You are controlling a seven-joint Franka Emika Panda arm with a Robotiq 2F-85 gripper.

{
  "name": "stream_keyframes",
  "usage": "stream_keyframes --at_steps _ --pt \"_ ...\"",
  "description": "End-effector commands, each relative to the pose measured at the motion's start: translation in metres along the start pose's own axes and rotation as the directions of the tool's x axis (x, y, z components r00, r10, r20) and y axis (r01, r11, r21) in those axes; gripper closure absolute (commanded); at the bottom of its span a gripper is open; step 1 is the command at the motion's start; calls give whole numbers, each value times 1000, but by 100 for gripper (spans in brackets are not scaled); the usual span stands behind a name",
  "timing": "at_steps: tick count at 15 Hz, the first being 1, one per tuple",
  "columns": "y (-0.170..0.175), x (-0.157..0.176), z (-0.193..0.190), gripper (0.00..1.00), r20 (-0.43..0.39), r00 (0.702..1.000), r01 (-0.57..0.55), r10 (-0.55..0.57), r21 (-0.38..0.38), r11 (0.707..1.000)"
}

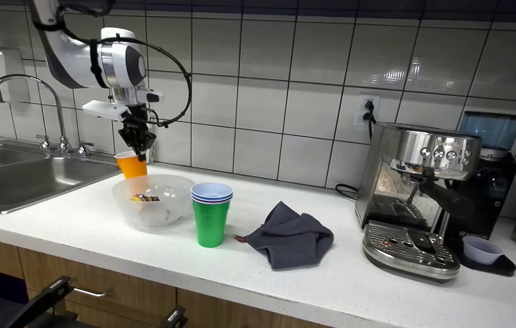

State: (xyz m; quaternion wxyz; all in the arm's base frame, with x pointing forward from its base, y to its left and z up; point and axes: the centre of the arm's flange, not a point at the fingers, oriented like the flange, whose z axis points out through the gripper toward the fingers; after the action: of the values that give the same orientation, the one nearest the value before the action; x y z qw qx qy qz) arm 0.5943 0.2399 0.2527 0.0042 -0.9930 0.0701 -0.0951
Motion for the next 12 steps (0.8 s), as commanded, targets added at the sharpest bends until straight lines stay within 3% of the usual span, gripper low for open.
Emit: stream_keyframes --at_steps 1,12 --pt "8 -16 -22 99 -49 998 38 -37 26 999" --pt "24 -49 -57 99 -94 991 104 -98 63 993"
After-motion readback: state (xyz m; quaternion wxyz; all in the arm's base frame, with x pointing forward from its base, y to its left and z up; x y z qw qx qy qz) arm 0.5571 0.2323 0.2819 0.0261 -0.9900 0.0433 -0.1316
